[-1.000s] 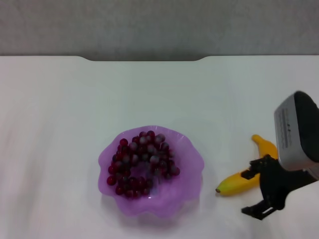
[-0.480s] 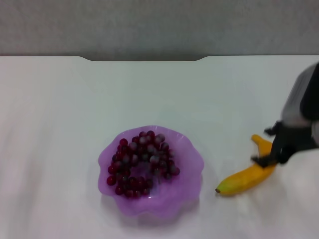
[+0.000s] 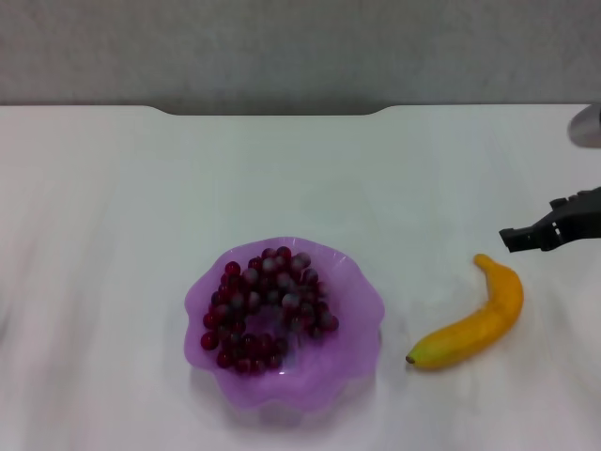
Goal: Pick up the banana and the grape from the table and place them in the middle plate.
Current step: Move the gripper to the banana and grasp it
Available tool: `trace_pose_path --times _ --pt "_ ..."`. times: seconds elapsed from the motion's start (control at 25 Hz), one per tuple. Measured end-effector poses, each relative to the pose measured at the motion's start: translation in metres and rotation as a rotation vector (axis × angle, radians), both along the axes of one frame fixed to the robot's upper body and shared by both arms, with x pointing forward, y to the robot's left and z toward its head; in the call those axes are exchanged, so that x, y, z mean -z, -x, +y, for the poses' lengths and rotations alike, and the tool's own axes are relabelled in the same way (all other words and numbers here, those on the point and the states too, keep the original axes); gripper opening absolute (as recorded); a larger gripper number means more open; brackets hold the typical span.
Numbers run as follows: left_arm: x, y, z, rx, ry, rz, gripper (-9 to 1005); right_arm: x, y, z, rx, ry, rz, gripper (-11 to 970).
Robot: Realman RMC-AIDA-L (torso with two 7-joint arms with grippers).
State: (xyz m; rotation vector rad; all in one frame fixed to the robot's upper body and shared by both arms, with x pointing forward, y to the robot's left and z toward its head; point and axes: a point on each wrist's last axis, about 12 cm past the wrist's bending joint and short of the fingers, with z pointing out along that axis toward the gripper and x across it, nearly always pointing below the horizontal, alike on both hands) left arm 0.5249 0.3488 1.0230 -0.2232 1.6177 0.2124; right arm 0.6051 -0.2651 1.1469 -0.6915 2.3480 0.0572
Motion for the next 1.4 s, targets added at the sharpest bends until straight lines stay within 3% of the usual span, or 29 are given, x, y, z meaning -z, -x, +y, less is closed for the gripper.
trace_pose_path --times 0.32,0.52,0.68,0.96,1.2,1.4 --pt "0.002 0.004 0.002 -0.004 -0.003 0.009 882 0.013 0.004 0.011 0.153 -0.144 -0.048 888" --pt "0.003 0.004 0.001 -0.003 -0.002 0.011 882 0.027 0.005 0.01 0.209 -0.24 -0.004 886" --pt "0.004 0.005 -0.002 0.005 -0.002 0.013 882 0.038 0.002 -0.003 0.3 -0.348 0.035 884" --pt "0.006 0.007 -0.003 0.013 -0.009 0.017 882 0.034 0.009 -0.034 0.445 -0.493 0.087 882" --pt "0.004 0.006 -0.005 0.025 -0.013 0.008 882 0.052 0.023 -0.052 0.533 -0.519 0.203 880" --pt "0.004 0.006 -0.003 0.025 -0.016 0.013 882 0.06 0.021 -0.053 0.551 -0.523 0.232 878"
